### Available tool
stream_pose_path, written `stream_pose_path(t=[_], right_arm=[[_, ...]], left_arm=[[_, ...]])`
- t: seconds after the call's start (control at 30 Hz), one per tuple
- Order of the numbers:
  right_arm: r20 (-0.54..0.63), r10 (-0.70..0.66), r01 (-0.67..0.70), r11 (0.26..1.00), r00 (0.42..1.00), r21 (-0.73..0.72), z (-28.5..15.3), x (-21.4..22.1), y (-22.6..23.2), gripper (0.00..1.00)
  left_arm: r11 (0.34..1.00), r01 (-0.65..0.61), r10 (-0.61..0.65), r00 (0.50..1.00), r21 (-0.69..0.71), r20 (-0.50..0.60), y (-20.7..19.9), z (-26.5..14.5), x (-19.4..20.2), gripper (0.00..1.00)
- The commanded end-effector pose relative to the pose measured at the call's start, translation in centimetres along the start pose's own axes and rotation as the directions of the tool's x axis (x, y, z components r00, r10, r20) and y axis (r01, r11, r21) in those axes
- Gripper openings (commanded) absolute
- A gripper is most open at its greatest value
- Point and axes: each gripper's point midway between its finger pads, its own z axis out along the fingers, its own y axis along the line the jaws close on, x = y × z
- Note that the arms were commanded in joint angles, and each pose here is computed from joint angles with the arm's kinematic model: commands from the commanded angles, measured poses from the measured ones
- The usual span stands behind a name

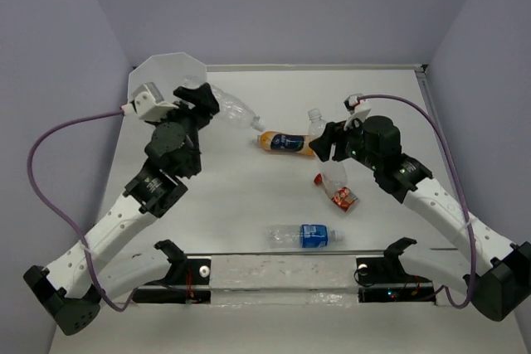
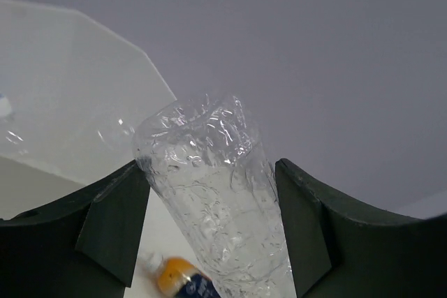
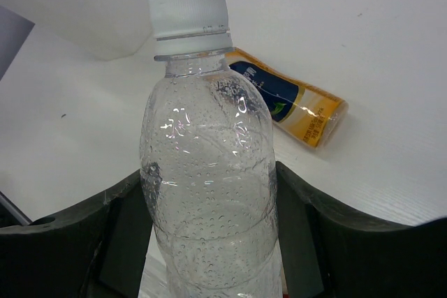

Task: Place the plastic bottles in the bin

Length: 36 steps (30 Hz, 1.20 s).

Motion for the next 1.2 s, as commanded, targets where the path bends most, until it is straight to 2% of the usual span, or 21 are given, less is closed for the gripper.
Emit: stream_pose_path(t=[0.0,0.07,0.13,0.17,0.33,0.5,0.57,0.63,0.67,0.8,0.83,0.93,0.97,1.03,1.07,1.13,1.17], right_arm=[[0.102,-0.006,0.014,0.997,0.995,-0.074,-1.0,-3.1,2.0,0.49],[0.106,-0.005,0.014,0.996,0.994,-0.087,-1.2,-3.1,2.3,0.49],[0.110,-0.004,0.016,0.994,0.994,-0.107,-1.4,-3.1,2.8,0.49],[0.116,-0.003,0.017,0.993,0.993,-0.117,-1.6,-3.2,3.0,0.49],[0.117,0.008,0.011,0.987,0.993,-0.159,-1.6,-3.1,3.9,0.49],[0.126,-0.004,0.028,0.981,0.992,-0.190,-1.5,-4.0,5.1,0.49],[0.129,-0.007,0.032,0.980,0.992,-0.196,-1.1,-4.3,5.4,0.49],[0.146,-0.007,0.038,0.976,0.989,-0.214,-1.0,-5.4,6.3,0.48],[0.145,-0.006,0.038,0.974,0.989,-0.223,-0.5,-5.5,6.7,0.48],[0.184,0.006,0.044,0.963,0.983,-0.267,1.4,-8.0,8.9,0.47],[0.220,0.009,0.055,0.957,0.976,-0.286,1.4,-9.9,9.9,0.47],[0.213,-0.003,0.067,0.953,0.977,-0.294,3.8,-10.4,11.6,0.47],[0.257,0.004,0.077,0.950,0.966,-0.303,3.9,-12.3,12.5,0.47],[0.261,0.011,0.073,0.948,0.965,-0.311,5.4,-12.8,13.4,0.47],[0.306,0.026,0.080,0.941,0.952,-0.329,5.2,-14.9,14.6,0.47],[0.309,0.033,0.076,0.940,0.950,-0.332,7.0,-15.4,15.3,0.47],[0.317,0.034,0.080,0.937,0.948,-0.340,7.4,-15.8,16.1,0.47]], left_arm=[[0.976,-0.127,0.174,0.942,-0.175,0.286,0.8,1.0,-13.2,0.49],[0.967,-0.149,0.213,0.917,-0.207,0.336,0.4,2.3,-16.1,0.49],[0.926,-0.210,0.312,0.893,-0.313,0.325,2.3,4.8,-17.2,0.49],[0.920,-0.205,0.321,0.883,-0.334,0.343,2.2,5.2,-18.6,0.49],[0.847,-0.222,0.412,0.848,-0.482,0.333,6.1,8.2,-20.3,0.50],[0.737,-0.302,0.529,0.814,-0.605,0.239,9.2,11.1,-19.7,0.52],[0.720,-0.328,0.547,0.811,-0.612,0.208,9.7,12.0,-18.8,0.63],[0.725,-0.331,0.536,0.822,-0.604,0.193,9.9,12.5,-18.0,0.83],[0.735,-0.340,0.530,0.828,-0.586,0.185,9.8,12.8,-17.5,0.98],[0.821,-0.307,0.451,0.866,-0.482,0.217,7.6,12.7,-17.7,0.99],[0.856,-0.296,0.418,0.879,-0.424,0.229,6.4,12.3,-17.9,0.99],[0.914,-0.255,0.341,0.904,-0.316,0.256,4.1,10.5,-18.6,0.99],[0.934,-0.261,0.318,0.917,-0.244,0.240,2.9,10.2,-18.2,0.99],[0.957,-0.247,0.275,0.939,-0.150,0.207,2.0,8.9,-17.0,0.99],[0.974,-0.225,0.223,0.955,-0.015,0.196,-0.1,6.9,-16.8,0.99],[0.964,-0.210,0.191,0.973,0.162,0.127,-1.7,3.7,-14.5,0.99],[0.959,-0.201,0.183,0.977,0.201,0.107,-1.9,2.8,-13.9,0.99]])
